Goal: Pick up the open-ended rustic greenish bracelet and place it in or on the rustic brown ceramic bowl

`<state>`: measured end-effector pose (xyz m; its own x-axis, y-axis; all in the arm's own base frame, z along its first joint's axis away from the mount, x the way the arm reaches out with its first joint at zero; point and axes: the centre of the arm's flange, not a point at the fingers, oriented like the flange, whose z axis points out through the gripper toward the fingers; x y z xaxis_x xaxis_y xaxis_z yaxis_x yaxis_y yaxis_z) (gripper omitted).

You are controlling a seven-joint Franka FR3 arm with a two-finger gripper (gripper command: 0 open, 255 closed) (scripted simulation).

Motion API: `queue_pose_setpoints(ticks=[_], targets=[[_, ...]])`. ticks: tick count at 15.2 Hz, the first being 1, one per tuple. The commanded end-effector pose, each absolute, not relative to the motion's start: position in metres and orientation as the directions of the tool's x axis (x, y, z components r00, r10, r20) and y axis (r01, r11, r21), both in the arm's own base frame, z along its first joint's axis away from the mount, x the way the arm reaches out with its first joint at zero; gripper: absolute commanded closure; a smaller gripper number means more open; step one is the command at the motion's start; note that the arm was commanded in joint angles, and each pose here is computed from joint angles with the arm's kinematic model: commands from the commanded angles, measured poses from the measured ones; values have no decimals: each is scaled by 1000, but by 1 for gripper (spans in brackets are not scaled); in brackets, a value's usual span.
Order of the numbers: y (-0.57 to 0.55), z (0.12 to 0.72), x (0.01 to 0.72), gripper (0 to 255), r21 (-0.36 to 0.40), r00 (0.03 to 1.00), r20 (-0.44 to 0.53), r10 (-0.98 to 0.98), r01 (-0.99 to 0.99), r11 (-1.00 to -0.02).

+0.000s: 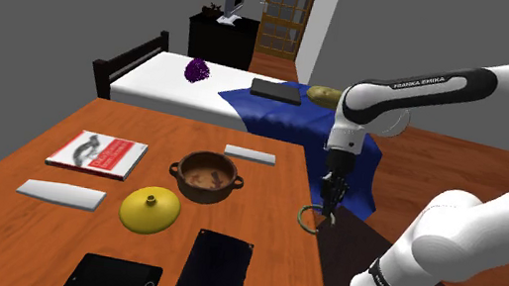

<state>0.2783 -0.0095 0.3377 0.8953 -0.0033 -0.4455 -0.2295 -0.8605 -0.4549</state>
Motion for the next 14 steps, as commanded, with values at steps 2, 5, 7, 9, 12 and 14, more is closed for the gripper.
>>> queue_pose_setpoints(ticks=[2,5,7,9,12,14], targets=[[3,336,314,255,-455,895,-446,-4,-230,-860],[16,334,352,255,-455,895,-446,-4,-230,-860],[25,333,376,255,-455,895,-446,-4,-230,-860],[33,331,401,255,-455,895,-446,-4,-230,-860],[46,329,439,255,-455,895,-446,-4,-230,-860],[55,328,464,255,-455,895,-446,-4,-230,-860]])
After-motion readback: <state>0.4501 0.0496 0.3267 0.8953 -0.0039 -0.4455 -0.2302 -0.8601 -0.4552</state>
